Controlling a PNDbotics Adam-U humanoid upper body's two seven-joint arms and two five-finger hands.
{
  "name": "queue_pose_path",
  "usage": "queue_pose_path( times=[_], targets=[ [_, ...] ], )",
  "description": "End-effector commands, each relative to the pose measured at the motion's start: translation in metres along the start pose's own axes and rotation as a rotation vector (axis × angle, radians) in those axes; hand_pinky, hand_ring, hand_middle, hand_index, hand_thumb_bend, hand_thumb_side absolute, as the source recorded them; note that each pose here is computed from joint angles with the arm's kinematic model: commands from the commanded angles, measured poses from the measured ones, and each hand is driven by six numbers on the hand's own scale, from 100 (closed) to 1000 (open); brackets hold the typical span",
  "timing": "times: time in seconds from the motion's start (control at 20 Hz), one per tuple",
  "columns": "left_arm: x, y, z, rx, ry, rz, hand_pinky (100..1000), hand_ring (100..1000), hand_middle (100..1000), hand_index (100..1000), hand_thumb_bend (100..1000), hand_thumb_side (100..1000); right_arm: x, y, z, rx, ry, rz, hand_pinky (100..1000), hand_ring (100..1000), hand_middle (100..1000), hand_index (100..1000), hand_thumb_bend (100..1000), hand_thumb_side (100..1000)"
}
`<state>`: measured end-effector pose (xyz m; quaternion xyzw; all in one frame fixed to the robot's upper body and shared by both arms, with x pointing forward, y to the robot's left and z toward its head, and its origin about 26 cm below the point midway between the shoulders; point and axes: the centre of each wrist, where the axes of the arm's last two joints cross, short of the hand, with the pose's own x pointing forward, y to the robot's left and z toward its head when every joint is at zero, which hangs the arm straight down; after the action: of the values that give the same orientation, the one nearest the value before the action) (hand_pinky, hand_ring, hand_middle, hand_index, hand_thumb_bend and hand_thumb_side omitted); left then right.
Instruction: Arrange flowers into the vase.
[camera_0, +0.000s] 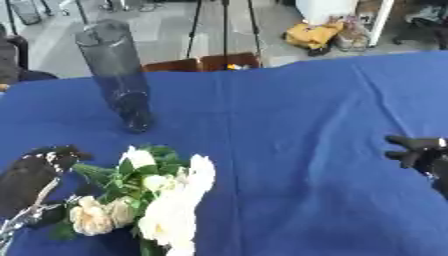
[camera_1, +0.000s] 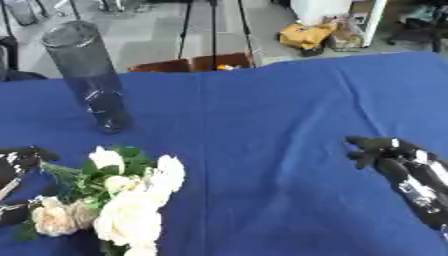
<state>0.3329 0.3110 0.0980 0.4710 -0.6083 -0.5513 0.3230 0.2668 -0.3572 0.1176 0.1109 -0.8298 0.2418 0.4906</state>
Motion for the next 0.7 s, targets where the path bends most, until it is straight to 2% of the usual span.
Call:
queue_pose_path(
  times=[0.05, 0.7],
  targets=[
    [-0.004, 0.006, -0.003, 0.012, -0.001, -0.025, 697, 696, 648, 801, 343, 100, 0.006, -0.005, -0.002, 0.003, -0.016, 0.017, 894, 955, 531, 770, 286, 521],
    [-0.016, 0.002, 0.004, -0.017, 0.032, -0.07, 710, 698, 647, 798, 368, 100, 0.006, -0.005, -0.002, 0.003, -0.017, 0.018, 894, 955, 531, 770, 289, 521]
  ],
)
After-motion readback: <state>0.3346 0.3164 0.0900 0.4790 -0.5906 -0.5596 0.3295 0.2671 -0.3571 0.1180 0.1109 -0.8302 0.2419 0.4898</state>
